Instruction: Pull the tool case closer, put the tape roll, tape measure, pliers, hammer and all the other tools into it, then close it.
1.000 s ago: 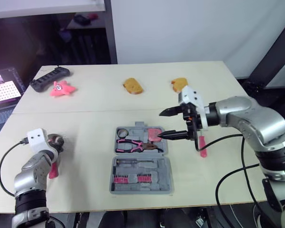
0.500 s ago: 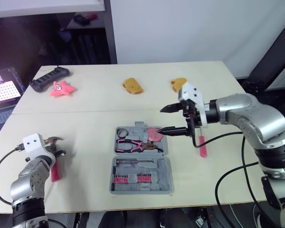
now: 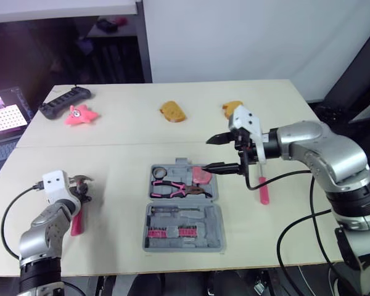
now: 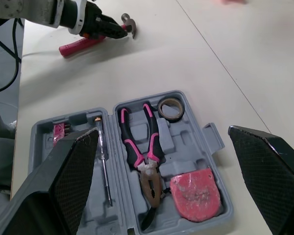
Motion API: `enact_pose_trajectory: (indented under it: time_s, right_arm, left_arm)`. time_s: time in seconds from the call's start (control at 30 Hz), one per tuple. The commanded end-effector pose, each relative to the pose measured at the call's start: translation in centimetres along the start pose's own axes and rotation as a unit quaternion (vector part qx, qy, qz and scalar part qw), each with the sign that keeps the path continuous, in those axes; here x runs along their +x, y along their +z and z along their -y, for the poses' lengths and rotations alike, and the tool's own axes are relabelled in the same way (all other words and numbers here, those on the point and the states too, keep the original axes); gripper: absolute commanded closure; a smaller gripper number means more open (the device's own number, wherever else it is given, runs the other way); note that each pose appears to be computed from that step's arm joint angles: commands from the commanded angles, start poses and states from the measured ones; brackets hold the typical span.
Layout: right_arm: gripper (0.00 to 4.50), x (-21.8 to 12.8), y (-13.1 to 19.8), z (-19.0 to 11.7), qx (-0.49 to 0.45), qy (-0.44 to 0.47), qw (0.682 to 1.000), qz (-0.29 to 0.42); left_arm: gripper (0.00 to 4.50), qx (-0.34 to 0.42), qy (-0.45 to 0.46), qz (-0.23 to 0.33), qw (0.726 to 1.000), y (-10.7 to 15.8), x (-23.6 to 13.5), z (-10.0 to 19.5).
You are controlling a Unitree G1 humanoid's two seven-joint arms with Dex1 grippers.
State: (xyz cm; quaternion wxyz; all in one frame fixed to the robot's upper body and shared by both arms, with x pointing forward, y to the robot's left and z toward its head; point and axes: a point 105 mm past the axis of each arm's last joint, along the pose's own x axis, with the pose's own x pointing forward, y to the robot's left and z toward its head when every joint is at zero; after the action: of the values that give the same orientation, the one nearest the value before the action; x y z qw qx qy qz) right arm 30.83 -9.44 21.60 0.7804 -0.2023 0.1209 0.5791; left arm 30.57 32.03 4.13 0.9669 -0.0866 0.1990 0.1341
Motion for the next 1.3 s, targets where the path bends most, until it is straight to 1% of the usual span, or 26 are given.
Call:
enact_pose_trajectory:
  time_s: [0.03, 0.23, 0.43, 0.53, 0.67, 0.7, 0.9, 0.97, 1.0, 1.03, 1.1, 1.13, 1.2, 1.23, 1.27, 1.3]
  right_arm:
    - [0.00, -0.6, 1.3, 0.1, -0.030, -0.010, 0.999, 0.010]
    - [0.00, -0.4, 1.2, 0.4, -0.032, -0.013, 0.999, 0.011]
    - [0.00, -0.3, 1.3, 0.7, -0.035, -0.016, 0.999, 0.015]
    - [0.00, -0.3, 1.3, 0.7, -0.037, -0.019, 0.999, 0.016]
    - [0.00, -0.4, 1.2, 0.7, -0.036, -0.022, 0.999, 0.016]
    - [0.00, -0.4, 1.2, 0.6, -0.036, -0.022, 0.999, 0.016]
    - [0.00, -0.7, 1.0, 0.8, -0.032, -0.029, 0.999, 0.015]
    - [0.00, -0.8, 1.0, 0.8, -0.032, -0.029, 0.999, 0.014]
    - [0.00, -1.0, 0.7, 0.8, -0.033, -0.029, 0.999, 0.007]
    - [0.00, -1.1, 0.4, 0.8, -0.033, -0.030, 0.999, -0.005]
    - [0.00, -1.2, 0.0, 0.7, -0.035, -0.030, 0.999, -0.022]
    - [0.00, -1.3, 0.0, 0.6, -0.034, -0.029, 0.999, -0.025]
    - [0.00, -1.4, 0.1, 0.4, -0.033, -0.027, 0.999, -0.025]
    - [0.00, -1.5, 0.0, 0.2, -0.031, -0.026, 0.999, -0.026]
    - [0.00, -1.8, -0.2, -0.1, -0.027, -0.025, 0.999, -0.032]
    - [0.00, -2.1, -0.6, -0.5, -0.023, -0.023, 0.999, -0.041]
  left_arm:
    - [1.28, 0.005, 0.009, 0.004, 1.000, 0.3, -0.9, -0.4]
    - [1.28, 0.004, 0.002, 0.005, 1.000, 0.1, -1.1, -0.1]
    - [1.28, 0.005, -0.017, 0.010, 1.000, 0.5, -0.7, 0.4]
    - [2.05, 0.006, -0.031, 0.015, 0.999, 0.8, -0.3, 0.9]
    - [4.11, 0.005, -0.042, 0.023, 0.999, 1.2, -0.2, 1.1]
    - [4.45, 0.005, -0.042, 0.022, 0.999, 1.2, -0.3, 1.1]
    - [4.45, 0.005, -0.045, 0.030, 0.999, 1.8, -0.8, 0.7]
    - [4.45, 0.024, -0.058, 0.036, 0.997, 2.4, -0.9, 1.0]
    - [4.45, 0.048, -0.077, 0.044, 0.995, 3.3, -1.0, 1.6]
    - [4.45, 0.068, -0.106, 0.056, 0.990, 4.4, -1.2, 2.6]
    - [4.45, 0.141, -0.188, 0.069, 0.970, 6.5, -1.9, 5.4]
    - [4.45, 0.165, -0.226, 0.067, 0.958, 7.0, -2.3, 6.6]
    - [4.45, 0.185, -0.274, 0.054, 0.942, 7.6, -2.8, 7.9]
    - [4.45, 0.205, -0.314, 0.048, 0.926, 7.9, -3.5, 9.1]
    - [4.45, 0.236, -0.386, 0.033, 0.891, 7.9, -5.1, 11.1]
    - [4.45, 0.261, -0.465, 0.011, 0.846, 7.5, -7.3, 12.9]
